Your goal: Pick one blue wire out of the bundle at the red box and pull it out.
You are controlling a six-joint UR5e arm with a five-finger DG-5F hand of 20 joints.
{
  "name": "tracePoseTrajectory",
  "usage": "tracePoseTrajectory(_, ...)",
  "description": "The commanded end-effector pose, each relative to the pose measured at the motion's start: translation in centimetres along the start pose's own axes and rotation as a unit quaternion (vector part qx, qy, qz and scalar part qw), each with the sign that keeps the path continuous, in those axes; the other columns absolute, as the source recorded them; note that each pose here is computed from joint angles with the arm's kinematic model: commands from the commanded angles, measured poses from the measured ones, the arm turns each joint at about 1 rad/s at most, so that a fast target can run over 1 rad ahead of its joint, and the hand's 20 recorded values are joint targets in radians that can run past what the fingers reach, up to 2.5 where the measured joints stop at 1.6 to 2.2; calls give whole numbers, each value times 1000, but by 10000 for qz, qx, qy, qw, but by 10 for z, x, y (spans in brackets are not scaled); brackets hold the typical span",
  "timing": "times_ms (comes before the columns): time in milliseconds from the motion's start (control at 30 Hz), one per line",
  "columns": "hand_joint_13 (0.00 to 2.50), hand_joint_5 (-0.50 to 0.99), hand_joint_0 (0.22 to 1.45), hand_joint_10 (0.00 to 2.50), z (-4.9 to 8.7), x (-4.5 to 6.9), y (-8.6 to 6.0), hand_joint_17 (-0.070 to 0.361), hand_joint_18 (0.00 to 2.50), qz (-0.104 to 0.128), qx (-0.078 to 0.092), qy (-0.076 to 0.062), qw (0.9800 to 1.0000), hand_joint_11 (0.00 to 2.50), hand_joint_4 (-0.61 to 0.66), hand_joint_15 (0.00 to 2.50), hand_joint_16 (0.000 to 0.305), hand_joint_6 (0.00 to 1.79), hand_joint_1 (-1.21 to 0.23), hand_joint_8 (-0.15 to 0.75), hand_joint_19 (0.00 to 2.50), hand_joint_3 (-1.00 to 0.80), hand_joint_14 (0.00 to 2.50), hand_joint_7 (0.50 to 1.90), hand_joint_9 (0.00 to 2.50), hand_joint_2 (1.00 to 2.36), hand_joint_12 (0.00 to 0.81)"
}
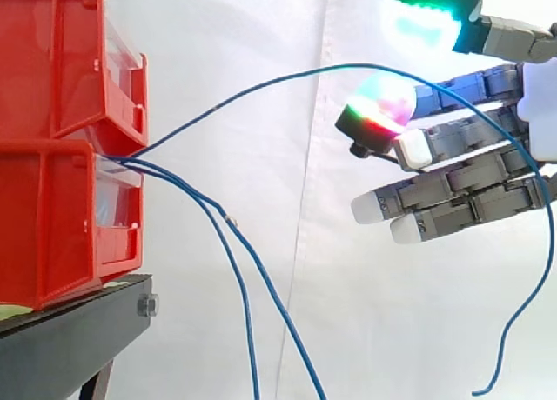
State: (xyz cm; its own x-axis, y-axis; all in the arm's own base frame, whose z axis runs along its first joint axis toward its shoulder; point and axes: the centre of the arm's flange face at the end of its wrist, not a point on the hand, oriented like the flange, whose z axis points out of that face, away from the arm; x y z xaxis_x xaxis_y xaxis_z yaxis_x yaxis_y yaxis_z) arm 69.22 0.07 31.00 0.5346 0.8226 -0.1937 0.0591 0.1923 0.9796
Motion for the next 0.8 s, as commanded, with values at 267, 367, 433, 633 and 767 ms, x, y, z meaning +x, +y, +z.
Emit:
tracePoseTrajectory(267,529,-58,606,19,0,-1,0,116,358,-10,15,-39,10000,618,152,380,51,663,-524,255,466,-302,14,1213,1099,1010,375)
tracePoseTrajectory(367,543,-51,611,19,-1,0,0,118,382,-16,18,-30,10000,634,164,368,52,666,-573,262,462,-268,13,1219,1136,1010,381)
tracePoseTrajectory(433,545,-50,611,19,0,-1,0,118,394,-12,10,-40,10000,647,158,372,53,669,-586,261,462,-255,15,1221,1156,1010,381)
tracePoseTrajectory(633,553,-48,610,19,0,-1,0,115,405,-20,11,-40,10000,664,142,378,51,680,-629,259,464,-229,13,1213,1166,1012,379)
tracePoseTrajectory(767,544,-50,602,19,0,-1,-1,115,404,-26,15,-39,10000,670,145,376,51,684,-692,256,458,-229,13,1216,1161,1012,378)
